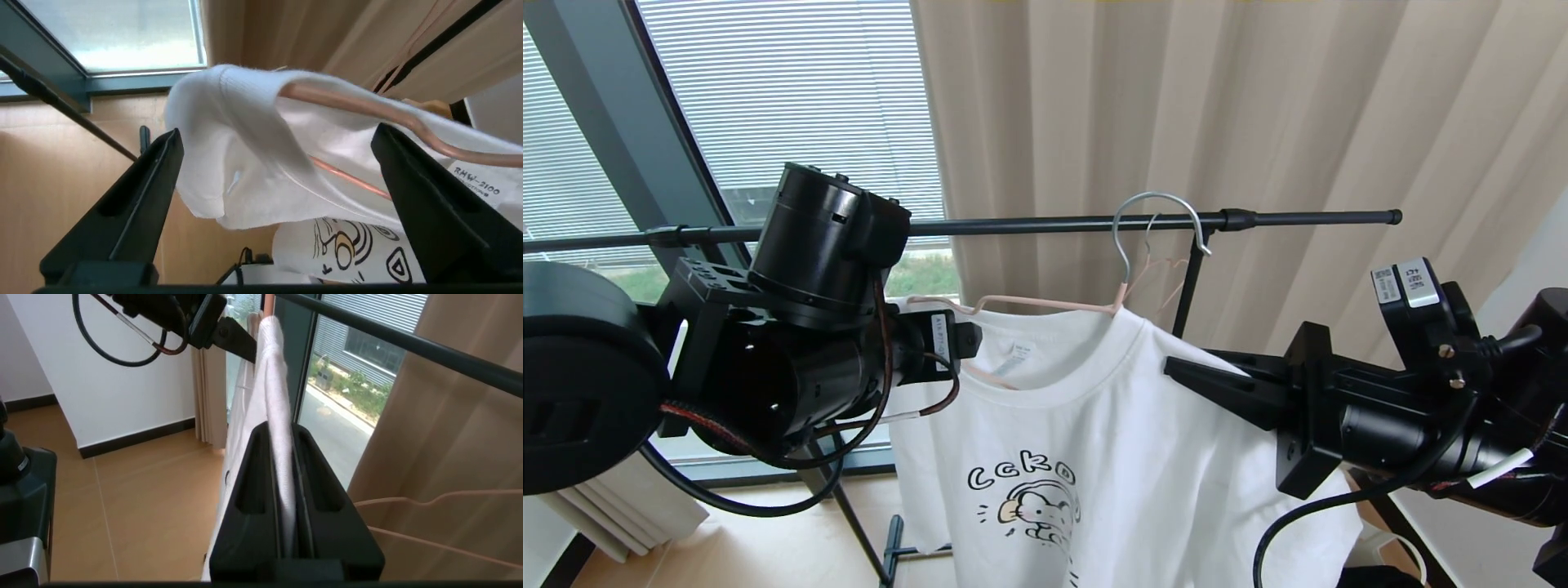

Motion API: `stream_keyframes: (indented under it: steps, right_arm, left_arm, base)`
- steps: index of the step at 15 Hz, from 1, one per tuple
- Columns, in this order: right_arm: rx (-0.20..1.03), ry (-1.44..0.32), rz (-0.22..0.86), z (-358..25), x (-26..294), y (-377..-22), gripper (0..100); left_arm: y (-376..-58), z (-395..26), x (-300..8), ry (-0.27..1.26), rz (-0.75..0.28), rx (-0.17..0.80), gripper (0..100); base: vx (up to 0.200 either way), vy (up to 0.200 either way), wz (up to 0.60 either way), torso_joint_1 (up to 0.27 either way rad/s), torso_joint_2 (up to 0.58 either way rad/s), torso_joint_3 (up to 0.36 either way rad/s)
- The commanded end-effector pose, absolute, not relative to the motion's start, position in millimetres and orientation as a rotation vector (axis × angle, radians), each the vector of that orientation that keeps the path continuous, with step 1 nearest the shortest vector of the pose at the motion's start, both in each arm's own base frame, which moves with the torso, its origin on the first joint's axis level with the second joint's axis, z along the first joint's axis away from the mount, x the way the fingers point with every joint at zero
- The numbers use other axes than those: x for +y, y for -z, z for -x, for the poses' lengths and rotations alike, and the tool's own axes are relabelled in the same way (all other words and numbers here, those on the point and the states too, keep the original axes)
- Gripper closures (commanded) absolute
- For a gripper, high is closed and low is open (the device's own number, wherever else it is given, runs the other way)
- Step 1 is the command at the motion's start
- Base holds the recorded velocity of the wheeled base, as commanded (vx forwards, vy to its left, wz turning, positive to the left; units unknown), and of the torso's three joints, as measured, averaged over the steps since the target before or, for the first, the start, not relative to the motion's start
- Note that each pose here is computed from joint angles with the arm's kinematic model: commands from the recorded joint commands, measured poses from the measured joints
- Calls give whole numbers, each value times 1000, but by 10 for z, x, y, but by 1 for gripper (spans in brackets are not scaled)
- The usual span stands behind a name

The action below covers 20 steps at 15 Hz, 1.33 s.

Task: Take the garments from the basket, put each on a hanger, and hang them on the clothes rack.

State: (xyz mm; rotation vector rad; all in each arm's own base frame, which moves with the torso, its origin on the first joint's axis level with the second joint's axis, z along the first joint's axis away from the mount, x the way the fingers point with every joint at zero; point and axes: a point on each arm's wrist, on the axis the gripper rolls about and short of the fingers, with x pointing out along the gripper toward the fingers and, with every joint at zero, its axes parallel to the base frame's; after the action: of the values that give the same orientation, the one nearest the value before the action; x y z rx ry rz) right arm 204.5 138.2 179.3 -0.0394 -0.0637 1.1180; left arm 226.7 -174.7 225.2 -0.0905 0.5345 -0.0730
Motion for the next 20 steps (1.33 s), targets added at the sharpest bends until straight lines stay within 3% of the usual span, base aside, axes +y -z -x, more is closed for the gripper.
stream_keyframes:
  steps: [1,2,11,20]
  right_arm:
    - [-64,-1120,43,-2044,1386,-1787,100]
    - [-65,-1120,43,-2046,1387,-1791,100]
    - [-54,-1119,43,-2072,1398,-1764,100]
    - [-26,-1123,41,-2078,1402,-1704,100]
  left_arm:
    - [-2258,-2275,-1744,66,90,531,0]
    - [-2241,-2272,-1741,65,87,536,100]
    - [-2233,-2229,-1745,75,79,540,100]
    - [-2414,-1832,-1914,270,-77,478,100]
  base:
    - [0,0,0,0,0,0]
    - [0,0,0,0,0,0]
    - [0,0,0,0,0,0]
    - [0,0,0,0,0,0]
